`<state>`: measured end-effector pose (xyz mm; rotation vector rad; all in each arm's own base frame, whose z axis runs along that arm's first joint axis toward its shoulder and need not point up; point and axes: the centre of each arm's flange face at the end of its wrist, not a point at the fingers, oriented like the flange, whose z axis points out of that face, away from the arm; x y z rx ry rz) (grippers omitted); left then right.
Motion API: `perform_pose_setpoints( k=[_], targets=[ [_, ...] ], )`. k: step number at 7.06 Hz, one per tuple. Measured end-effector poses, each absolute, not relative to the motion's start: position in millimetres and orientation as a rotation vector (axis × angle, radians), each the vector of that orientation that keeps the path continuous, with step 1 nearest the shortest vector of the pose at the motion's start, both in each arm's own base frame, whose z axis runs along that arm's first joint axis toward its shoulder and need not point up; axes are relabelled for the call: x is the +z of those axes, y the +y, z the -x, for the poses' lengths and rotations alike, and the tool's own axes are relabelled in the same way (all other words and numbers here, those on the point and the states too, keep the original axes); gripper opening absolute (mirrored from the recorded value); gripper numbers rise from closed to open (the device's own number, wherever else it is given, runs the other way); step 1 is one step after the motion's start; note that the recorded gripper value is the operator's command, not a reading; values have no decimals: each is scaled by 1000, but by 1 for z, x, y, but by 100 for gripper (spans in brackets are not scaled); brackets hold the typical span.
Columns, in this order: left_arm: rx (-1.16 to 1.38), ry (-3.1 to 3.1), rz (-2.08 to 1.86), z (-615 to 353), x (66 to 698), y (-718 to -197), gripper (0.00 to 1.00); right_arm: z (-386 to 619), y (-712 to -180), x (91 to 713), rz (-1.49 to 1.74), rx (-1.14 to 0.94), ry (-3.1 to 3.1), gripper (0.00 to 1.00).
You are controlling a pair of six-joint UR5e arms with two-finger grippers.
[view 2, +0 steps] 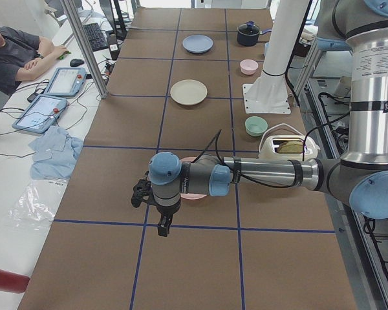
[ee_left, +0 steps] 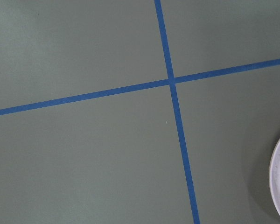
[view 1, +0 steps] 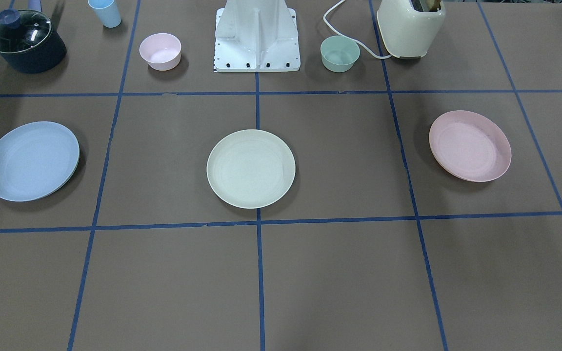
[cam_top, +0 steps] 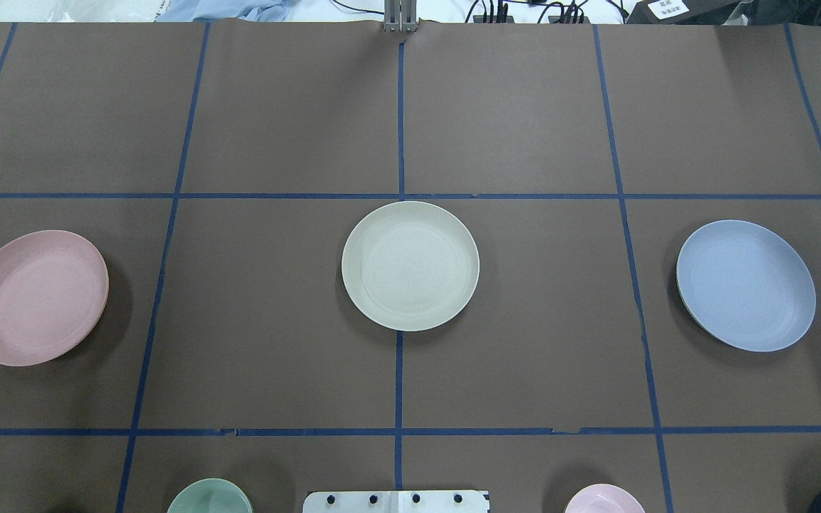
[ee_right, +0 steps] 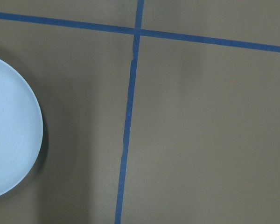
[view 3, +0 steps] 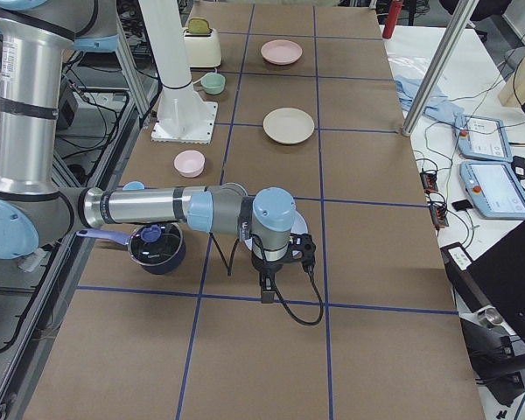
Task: Stack three plates with pink and blue
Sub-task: 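Move the left gripper toward the rim of the pink plate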
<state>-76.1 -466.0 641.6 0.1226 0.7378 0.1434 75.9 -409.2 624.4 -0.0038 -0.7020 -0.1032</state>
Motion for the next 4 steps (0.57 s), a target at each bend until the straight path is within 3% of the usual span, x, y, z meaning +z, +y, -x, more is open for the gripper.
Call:
perform_pose_setpoints(
  k=[4],
  targets=[
    [175, 730, -202, 76, 628, -471, 100, -76, -413, 612, -22, -112, -700, 100]
  ],
)
